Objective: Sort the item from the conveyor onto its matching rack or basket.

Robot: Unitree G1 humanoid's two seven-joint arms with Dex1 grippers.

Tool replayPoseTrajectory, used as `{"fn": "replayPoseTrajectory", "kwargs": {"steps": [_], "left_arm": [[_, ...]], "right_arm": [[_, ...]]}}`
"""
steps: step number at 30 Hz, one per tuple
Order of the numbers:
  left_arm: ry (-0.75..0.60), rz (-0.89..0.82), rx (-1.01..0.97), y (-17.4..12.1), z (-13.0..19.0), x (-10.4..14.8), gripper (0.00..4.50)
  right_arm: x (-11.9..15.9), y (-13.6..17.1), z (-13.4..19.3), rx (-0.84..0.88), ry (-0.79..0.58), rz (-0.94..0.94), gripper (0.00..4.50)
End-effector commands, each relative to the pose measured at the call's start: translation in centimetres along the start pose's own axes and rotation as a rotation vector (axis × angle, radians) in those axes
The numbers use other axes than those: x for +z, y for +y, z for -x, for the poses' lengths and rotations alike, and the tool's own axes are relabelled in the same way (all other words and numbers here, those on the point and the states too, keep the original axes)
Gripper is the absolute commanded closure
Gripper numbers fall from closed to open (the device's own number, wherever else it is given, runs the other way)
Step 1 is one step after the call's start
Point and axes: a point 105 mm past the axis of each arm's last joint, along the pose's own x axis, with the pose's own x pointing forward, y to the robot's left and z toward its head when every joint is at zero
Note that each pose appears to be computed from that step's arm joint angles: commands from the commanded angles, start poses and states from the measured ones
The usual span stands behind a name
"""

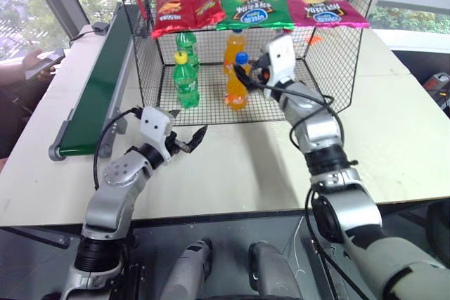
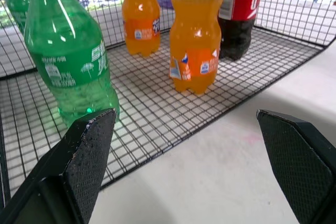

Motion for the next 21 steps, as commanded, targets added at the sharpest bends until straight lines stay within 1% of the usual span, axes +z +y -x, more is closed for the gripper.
{"fn": "replayPoseTrajectory", "kwargs": {"steps": [1, 4, 7, 9, 15, 21], "left_arm": [[-0.042, -0.018, -0.03, -0.4, 0.9, 1.3, 0.0], [-0.028, -0.066, -0.005, 0.0, 1.4, 0.9, 0.0], [-0.002, -0.063, -0.009, 0.0, 2.0, 0.2, 0.0], [0.017, -0.063, -0.015, -0.1, 2.4, -0.4, 0.0], [0.044, -0.041, -0.01, -0.3, 2.7, -1.3, 0.0], [0.051, -0.045, -0.008, -0.3, 2.4, -1.7, 0.0]], "right_arm": [[2.3, 2.3, 2.3, 0.179, -0.047, -0.021, 0.02], [1.5, 4.0, 4.4, 0.291, 0.006, -0.092, 0.02], [-0.3, 6.0, 6.8, 0.401, 0.081, -0.131, 0.02], [-1.4, 7.0, 8.2, 0.44, 0.124, -0.144, 0.02], [-3.7, 8.4, 10.4, 0.485, 0.212, -0.183, 0.02], [-5.3, 7.9, 11.3, 0.464, 0.268, -0.198, 0.02]]}}
